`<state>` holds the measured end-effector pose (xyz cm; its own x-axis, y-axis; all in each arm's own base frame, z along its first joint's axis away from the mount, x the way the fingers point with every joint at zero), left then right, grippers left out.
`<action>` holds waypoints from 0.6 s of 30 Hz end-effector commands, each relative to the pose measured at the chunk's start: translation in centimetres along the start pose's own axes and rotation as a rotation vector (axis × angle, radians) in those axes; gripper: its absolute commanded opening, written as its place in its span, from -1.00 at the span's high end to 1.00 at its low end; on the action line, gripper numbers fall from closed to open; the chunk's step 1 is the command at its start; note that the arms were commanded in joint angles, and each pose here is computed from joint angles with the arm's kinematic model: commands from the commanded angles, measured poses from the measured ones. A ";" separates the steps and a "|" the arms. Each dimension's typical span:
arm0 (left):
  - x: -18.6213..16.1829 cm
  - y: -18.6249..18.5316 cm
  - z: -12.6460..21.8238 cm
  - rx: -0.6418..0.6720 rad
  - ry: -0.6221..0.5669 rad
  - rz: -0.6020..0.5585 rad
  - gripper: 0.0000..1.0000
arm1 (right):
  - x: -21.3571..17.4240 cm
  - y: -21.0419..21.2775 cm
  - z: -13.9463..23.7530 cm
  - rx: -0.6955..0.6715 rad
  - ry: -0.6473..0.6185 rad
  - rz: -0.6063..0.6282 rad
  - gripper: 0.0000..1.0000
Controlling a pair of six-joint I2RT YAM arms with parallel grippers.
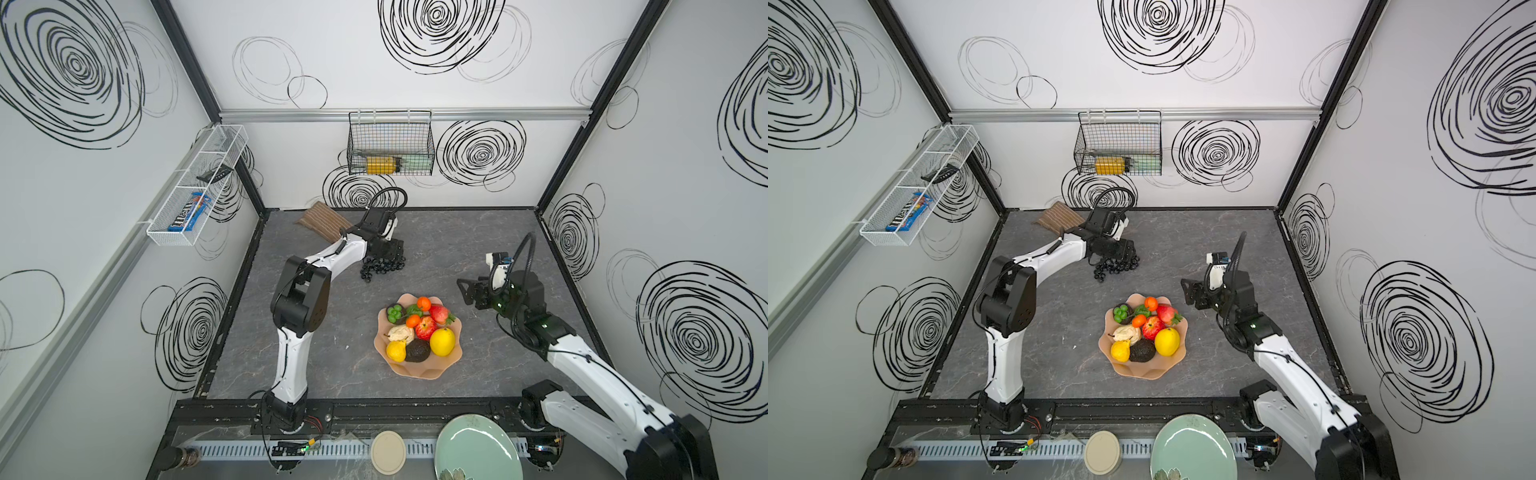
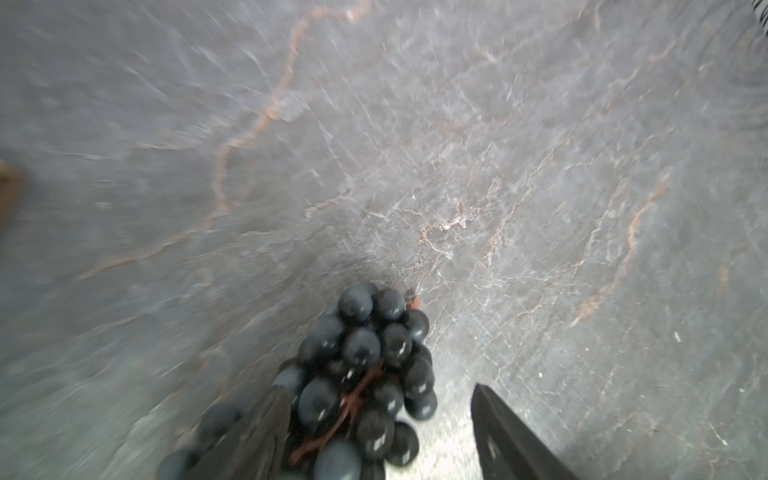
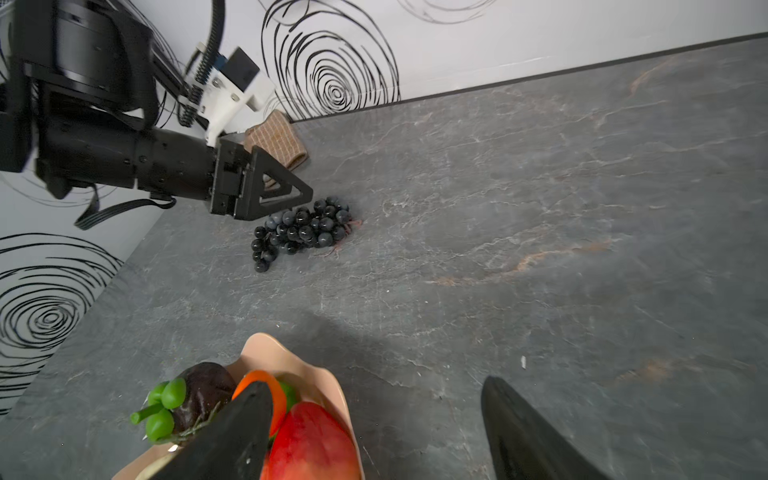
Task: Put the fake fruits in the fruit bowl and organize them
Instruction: 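Bring the right gripper to the grapes and close it on the stem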
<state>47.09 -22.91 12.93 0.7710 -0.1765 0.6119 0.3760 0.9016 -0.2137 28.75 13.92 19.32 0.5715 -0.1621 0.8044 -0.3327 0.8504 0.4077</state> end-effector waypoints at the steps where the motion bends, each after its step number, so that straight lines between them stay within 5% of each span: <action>1: 1.7 0.6 3.6 0.048 -0.157 0.057 -0.48 | 1.9 2.3 -2.6 0.160 0.023 0.035 -0.56; 10: -3.9 1.5 11.6 0.052 -0.400 0.201 -0.44 | 0.9 0.5 -12.6 0.291 0.320 0.024 -0.14; 18: -7.0 -0.1 9.7 -0.130 -0.346 0.257 -0.32 | 0.8 -1.6 -18.4 0.265 0.409 0.123 -0.05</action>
<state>35.56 -16.31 14.85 0.6639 0.1530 0.7320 0.2162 0.8978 -0.3838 42.73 21.35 11.71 0.7577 0.1102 0.6432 -0.5195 0.6983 0.4924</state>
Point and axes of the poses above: each gripper's point midway between its finger pads, its own z axis back along the fingers, its own y axis along the line the jaws close on, x = y × z, the point moved 3 cm from there along z, back along the fingers, and after that the axes turned 2 degrees about -z, right-handed, at the moved point
